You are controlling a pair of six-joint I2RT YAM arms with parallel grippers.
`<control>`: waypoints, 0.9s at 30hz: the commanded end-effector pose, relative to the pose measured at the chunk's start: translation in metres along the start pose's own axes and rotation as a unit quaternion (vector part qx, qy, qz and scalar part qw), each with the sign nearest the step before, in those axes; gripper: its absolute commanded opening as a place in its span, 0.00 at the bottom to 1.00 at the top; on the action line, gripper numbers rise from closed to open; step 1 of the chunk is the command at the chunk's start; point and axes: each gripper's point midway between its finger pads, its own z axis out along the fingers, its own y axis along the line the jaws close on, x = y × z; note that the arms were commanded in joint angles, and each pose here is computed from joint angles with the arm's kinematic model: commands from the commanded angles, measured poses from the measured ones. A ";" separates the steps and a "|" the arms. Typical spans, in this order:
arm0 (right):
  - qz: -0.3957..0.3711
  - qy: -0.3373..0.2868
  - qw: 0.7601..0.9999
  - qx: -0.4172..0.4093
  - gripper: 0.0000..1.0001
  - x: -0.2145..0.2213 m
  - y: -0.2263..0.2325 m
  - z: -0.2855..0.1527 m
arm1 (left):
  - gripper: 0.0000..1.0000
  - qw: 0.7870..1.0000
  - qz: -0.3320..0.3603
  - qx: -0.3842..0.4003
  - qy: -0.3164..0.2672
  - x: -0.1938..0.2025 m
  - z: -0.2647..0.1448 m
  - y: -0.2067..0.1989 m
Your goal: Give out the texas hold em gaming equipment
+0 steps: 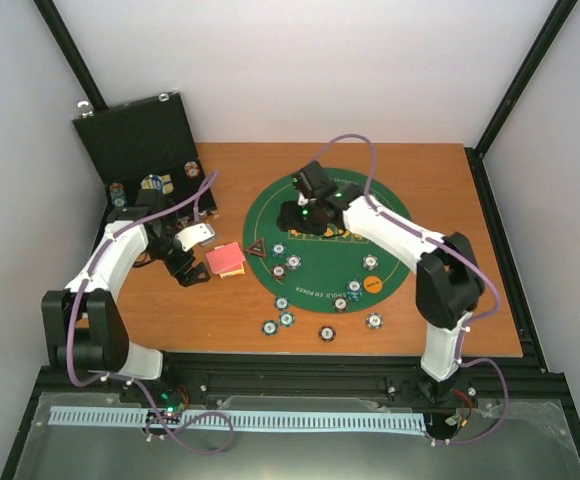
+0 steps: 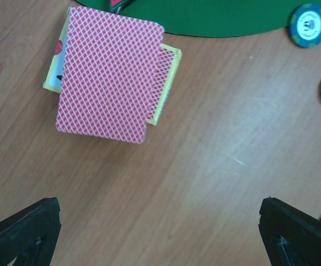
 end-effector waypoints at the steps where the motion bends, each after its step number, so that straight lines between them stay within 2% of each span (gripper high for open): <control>1: -0.001 0.019 0.999 -0.034 0.49 0.001 0.030 0.026 | 1.00 0.999 0.027 -0.019 -0.008 -0.015 0.014 0.025; 3: 0.005 0.018 0.999 -0.037 0.33 0.001 0.034 0.034 | 1.00 0.999 0.030 -0.010 0.008 -0.013 0.024 0.029; 9: 0.001 0.035 0.999 -0.039 0.19 0.002 0.052 0.064 | 1.00 0.999 0.039 -0.011 0.023 -0.013 0.043 0.044; 21: 0.005 0.085 0.996 -0.012 0.09 0.020 0.064 0.143 | 1.00 0.997 0.063 -0.052 0.009 -0.027 0.060 0.058; 27: 0.004 0.104 0.995 -0.001 0.07 0.040 0.066 0.163 | 1.00 0.996 0.081 -0.035 0.006 -0.028 0.062 0.053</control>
